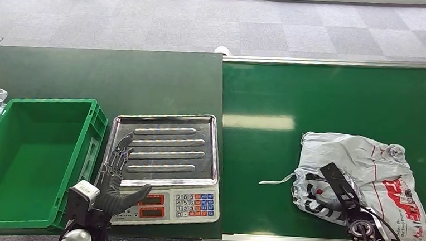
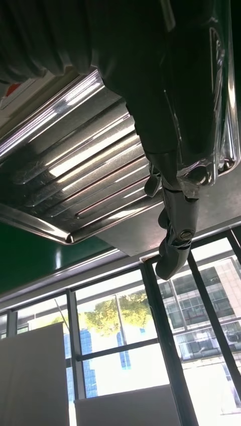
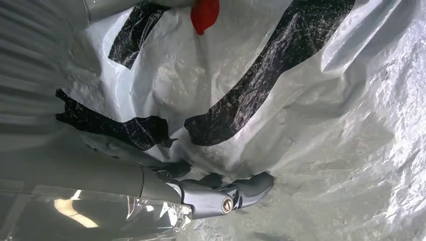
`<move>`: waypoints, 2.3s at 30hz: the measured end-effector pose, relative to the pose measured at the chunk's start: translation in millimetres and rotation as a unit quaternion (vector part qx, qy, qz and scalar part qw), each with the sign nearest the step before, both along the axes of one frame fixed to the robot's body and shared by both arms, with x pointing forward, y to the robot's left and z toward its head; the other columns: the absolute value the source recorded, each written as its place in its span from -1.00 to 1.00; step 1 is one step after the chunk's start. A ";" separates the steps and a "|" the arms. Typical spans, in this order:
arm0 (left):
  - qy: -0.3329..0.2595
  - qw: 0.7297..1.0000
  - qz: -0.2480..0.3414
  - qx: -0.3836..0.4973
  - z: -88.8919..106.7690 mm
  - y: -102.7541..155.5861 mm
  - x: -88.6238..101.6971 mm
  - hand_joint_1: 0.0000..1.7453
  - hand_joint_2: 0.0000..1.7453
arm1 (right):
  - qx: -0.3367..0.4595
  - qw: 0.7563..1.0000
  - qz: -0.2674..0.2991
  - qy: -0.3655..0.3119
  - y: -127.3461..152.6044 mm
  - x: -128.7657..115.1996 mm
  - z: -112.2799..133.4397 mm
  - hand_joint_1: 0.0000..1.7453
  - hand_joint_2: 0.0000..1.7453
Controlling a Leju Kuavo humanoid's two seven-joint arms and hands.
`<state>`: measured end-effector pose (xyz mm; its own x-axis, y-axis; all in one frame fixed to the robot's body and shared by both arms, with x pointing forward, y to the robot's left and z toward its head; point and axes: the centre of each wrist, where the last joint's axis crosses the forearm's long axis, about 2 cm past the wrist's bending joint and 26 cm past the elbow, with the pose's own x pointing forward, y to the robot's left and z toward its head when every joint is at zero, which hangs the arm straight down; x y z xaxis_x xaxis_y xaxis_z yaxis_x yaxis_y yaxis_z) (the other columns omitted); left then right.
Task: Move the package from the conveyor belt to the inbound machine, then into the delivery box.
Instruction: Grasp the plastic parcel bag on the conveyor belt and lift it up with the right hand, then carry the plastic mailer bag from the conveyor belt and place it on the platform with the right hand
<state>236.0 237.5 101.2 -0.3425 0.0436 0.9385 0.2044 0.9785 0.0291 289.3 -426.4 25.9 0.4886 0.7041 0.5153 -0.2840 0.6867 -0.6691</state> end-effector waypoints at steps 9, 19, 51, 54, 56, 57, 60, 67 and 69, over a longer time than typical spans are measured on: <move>-0.001 1.000 0.006 -0.003 0.4 1.4 -3.4 -1.00 1.00 | -0.033 0.999 0.025 -0.020 2.4 2.4 1.1 1.00 1.00; 0.000 1.000 0.010 -0.005 0.0 3.7 -6.4 -1.00 1.00 | -0.036 0.997 0.063 -0.027 19.1 6.7 -0.7 1.00 1.00; -0.102 0.988 0.092 -0.063 7.3 8.4 0.5 -1.00 1.00 | -0.072 0.799 0.232 -0.550 113.3 33.9 139.5 1.00 1.00; -0.106 0.987 0.102 -0.069 8.9 11.9 0.9 -1.00 1.00 | -0.102 0.756 0.300 -0.572 142.7 55.9 169.2 1.00 1.00; -0.106 0.986 0.105 -0.072 9.2 14.7 1.3 -1.00 1.00 | -0.145 0.720 0.349 -0.583 164.6 70.1 187.7 1.00 1.00; -0.107 0.986 0.105 -0.072 9.3 15.9 1.7 -1.00 1.00 | -0.166 0.702 0.371 -0.584 175.2 76.7 195.1 1.00 1.00; -0.108 0.986 0.105 -0.070 9.7 18.1 2.7 -1.00 1.00 | -0.200 0.666 0.429 -0.577 202.7 92.2 207.9 1.00 1.00; -0.108 0.987 0.100 -0.067 9.5 20.2 3.6 -1.00 1.00 | -0.224 0.629 0.507 -0.546 237.2 110.9 211.7 1.00 1.00; -0.109 0.987 0.099 -0.067 9.5 20.9 4.1 -1.00 1.00 | -0.225 0.623 0.525 -0.534 242.3 114.3 211.6 1.00 1.00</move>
